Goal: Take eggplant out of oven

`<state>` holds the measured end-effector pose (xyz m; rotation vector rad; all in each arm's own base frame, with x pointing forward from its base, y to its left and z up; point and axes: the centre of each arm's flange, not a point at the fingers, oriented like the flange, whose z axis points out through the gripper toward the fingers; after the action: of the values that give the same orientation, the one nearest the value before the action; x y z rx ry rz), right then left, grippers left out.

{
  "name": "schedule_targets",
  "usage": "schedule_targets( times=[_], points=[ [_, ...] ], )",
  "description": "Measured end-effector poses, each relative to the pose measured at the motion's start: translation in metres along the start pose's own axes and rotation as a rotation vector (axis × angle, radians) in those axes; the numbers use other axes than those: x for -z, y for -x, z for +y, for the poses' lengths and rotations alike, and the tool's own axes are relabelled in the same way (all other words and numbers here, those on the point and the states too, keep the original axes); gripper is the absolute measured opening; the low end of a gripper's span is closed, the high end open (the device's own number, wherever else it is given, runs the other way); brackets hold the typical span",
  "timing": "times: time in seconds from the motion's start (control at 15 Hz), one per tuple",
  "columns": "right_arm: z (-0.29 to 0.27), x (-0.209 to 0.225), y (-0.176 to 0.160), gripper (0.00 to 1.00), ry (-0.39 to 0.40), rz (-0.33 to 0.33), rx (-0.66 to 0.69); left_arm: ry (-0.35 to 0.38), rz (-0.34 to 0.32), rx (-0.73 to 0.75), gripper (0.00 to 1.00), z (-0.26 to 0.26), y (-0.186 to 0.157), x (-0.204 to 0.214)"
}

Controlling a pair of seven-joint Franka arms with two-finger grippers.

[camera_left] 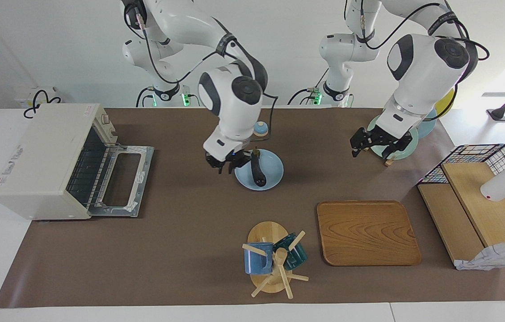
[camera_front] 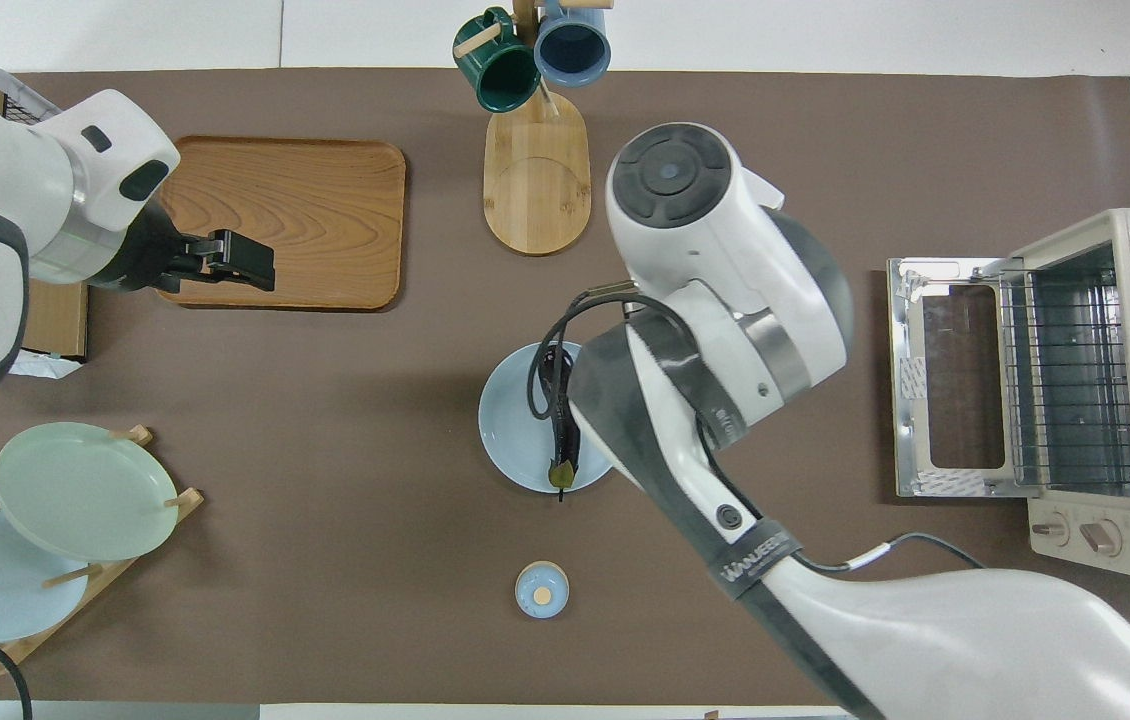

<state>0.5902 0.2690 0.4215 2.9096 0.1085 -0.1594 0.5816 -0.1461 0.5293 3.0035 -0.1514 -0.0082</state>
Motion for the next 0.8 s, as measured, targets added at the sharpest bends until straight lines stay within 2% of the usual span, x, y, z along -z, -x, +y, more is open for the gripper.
schedule_targets(
  times=[0.07, 0.2, 0.47, 0.8],
  points=[
    [0.019, -0.021, 0.004, 0.08, 0.033, -0.033, -0.004, 0.011, -0.003, -0.003, 1.0, 0.012, -0.001, -0.007],
    [0.037, -0.063, 0.016, 0.07, 0.092, -0.047, 0.008, 0.022, 0.003, 0.003, 1.0, 0.045, -0.003, -0.023],
    [0.081, -0.14, 0.033, 0.07, 0.114, -0.015, 0.023, 0.03, 0.001, -0.039, 1.0, 0.138, 0.01, -0.077],
    [0.13, -0.166, 0.038, 0.07, 0.095, -0.011, 0.044, 0.033, 0.015, -0.086, 1.0, 0.207, 0.054, -0.166]
  ],
)
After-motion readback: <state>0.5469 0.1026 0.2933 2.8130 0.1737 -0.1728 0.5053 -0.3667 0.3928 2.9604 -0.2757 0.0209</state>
